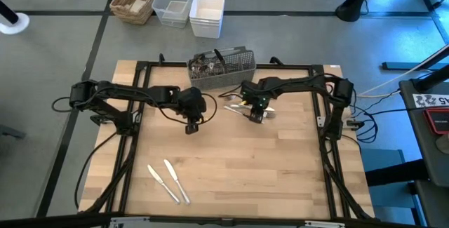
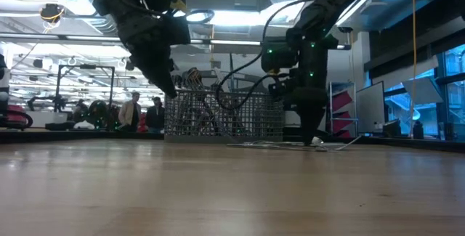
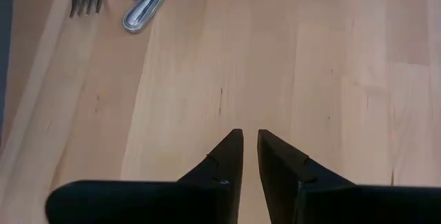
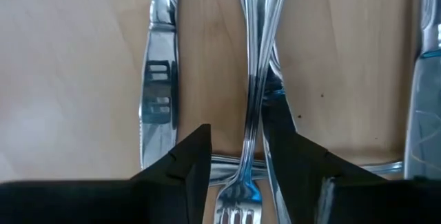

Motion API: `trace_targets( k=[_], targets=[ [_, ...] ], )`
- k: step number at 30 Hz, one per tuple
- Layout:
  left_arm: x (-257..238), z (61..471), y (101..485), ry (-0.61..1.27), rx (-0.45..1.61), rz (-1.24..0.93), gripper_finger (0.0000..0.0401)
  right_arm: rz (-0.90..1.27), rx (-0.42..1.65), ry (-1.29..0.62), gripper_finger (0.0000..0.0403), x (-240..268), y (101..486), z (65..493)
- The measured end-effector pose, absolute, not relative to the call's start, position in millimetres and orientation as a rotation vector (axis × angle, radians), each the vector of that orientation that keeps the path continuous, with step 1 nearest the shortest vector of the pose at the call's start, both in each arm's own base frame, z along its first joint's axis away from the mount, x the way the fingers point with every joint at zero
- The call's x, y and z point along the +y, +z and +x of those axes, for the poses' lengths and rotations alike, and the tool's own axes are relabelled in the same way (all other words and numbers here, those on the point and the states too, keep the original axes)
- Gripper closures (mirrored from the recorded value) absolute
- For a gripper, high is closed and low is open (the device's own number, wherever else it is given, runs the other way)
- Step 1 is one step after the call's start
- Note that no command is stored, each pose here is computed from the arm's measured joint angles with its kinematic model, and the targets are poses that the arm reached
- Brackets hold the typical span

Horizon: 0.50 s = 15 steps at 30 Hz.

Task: Sort silverware
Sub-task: Put the silver fork into the silverware rack

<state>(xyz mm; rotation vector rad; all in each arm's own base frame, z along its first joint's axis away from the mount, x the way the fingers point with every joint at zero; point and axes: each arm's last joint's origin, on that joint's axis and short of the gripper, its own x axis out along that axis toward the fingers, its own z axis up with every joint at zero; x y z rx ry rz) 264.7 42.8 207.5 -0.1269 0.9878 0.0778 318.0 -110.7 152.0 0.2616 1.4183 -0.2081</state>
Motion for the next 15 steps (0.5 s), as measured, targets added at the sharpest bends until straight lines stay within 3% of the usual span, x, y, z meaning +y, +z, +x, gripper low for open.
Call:
trace_targets(
  k=[11,15],
  targets=[
    [42.8,264.7,207.5,0.078,0.988,-0.127,0.0361,0.229,1.413,-0.243,0.0254,-112.9,148.5,321.0],
    [42.8,264.7,207.5,0.078,0.988,-0.127,0.0361,0.226,1.408,-0.246,0.0275,-113.2,148.4,321.5]
  ],
)
